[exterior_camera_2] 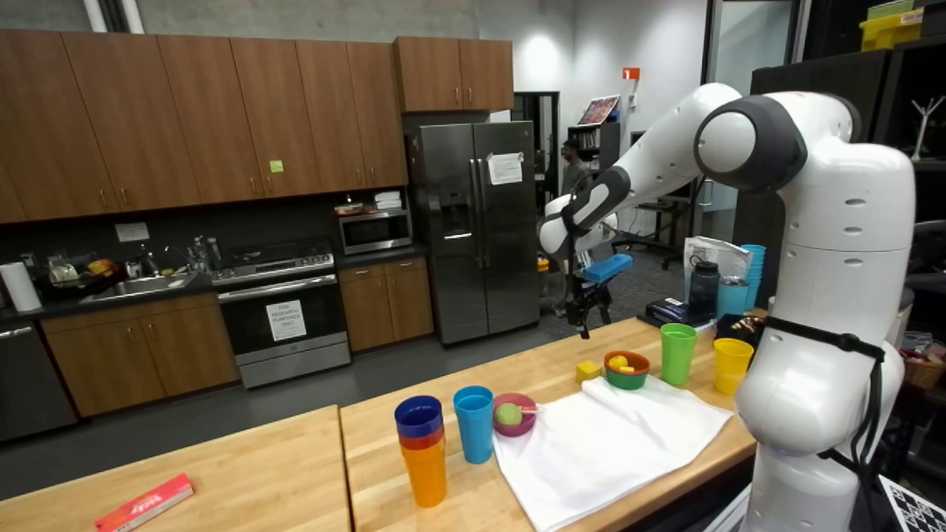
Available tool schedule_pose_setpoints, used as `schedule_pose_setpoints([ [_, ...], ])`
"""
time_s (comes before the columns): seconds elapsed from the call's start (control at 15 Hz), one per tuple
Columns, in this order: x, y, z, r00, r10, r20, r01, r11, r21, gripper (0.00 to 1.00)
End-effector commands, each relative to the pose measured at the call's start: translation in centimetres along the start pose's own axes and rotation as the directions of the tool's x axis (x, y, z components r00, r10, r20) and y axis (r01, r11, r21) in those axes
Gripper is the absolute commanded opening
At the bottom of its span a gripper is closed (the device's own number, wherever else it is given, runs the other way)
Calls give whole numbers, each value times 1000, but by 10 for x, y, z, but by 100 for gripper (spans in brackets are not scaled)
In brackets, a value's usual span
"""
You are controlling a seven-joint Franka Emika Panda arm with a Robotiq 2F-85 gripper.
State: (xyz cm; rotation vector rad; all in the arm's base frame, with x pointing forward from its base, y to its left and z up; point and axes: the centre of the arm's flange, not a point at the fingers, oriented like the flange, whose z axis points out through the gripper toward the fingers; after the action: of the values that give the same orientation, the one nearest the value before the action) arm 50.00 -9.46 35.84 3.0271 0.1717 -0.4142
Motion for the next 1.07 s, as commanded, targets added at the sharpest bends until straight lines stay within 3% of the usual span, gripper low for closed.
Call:
schedule_pose_setpoints([
  [0.0, -10, 6, 7, 983, -139, -119, 138, 990, -24, 100],
  [0.2, -9, 16, 19, 961, -220, -169, 220, 975, -18, 100],
  [0.53, -7, 38, 36, 943, -260, -209, 283, 955, 88, 100],
  [0.87, 9, 64, 34, 920, -311, -237, 323, 946, 14, 100],
  [1.0, 13, 67, 34, 928, -277, -250, 280, 960, -26, 100],
])
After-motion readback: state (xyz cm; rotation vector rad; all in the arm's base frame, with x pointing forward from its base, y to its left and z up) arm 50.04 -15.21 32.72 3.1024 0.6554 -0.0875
